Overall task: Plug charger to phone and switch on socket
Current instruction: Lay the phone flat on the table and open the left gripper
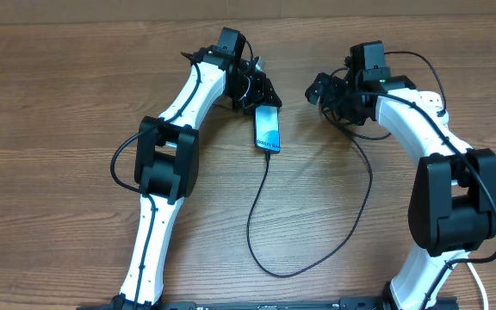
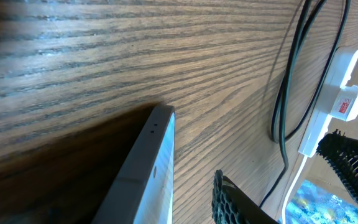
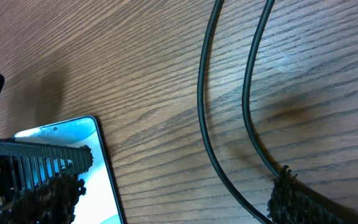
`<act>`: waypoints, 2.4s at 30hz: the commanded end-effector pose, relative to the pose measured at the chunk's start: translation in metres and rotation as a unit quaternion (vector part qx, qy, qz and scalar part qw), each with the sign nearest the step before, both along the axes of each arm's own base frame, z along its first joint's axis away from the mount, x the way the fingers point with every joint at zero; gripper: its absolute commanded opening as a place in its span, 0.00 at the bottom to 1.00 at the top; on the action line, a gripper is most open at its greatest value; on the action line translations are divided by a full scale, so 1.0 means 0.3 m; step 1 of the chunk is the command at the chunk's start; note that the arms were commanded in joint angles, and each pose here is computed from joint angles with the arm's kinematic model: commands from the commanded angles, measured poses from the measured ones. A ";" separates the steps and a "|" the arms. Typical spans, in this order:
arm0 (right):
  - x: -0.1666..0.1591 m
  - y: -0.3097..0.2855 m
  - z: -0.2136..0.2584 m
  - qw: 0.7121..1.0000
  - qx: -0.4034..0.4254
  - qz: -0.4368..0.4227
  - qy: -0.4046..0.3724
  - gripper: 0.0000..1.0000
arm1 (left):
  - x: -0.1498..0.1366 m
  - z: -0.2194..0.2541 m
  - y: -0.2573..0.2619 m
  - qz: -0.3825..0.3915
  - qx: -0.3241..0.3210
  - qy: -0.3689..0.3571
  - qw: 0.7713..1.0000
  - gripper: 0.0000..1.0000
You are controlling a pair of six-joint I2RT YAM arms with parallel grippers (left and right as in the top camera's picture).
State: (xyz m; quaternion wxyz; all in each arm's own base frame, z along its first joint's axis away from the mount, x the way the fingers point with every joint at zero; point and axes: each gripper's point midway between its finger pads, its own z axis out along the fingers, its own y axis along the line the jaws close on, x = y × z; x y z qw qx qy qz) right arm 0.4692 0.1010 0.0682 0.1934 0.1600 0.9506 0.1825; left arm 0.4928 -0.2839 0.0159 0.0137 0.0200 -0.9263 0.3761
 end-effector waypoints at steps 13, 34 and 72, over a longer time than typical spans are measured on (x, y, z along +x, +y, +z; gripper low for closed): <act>0.026 -0.007 0.018 1.000 -0.003 -0.002 -0.012 1.00 | -0.002 -0.043 0.071 0.024 0.058 0.014 0.998 0.87; 0.026 -0.006 0.018 1.000 -0.002 -0.002 -0.011 1.00 | -0.042 -0.104 0.178 0.054 0.150 0.052 0.986 1.00; 0.027 -0.007 0.018 1.000 -0.002 -0.002 -0.012 1.00 | -0.070 0.397 0.471 0.061 0.295 -0.086 0.950 1.00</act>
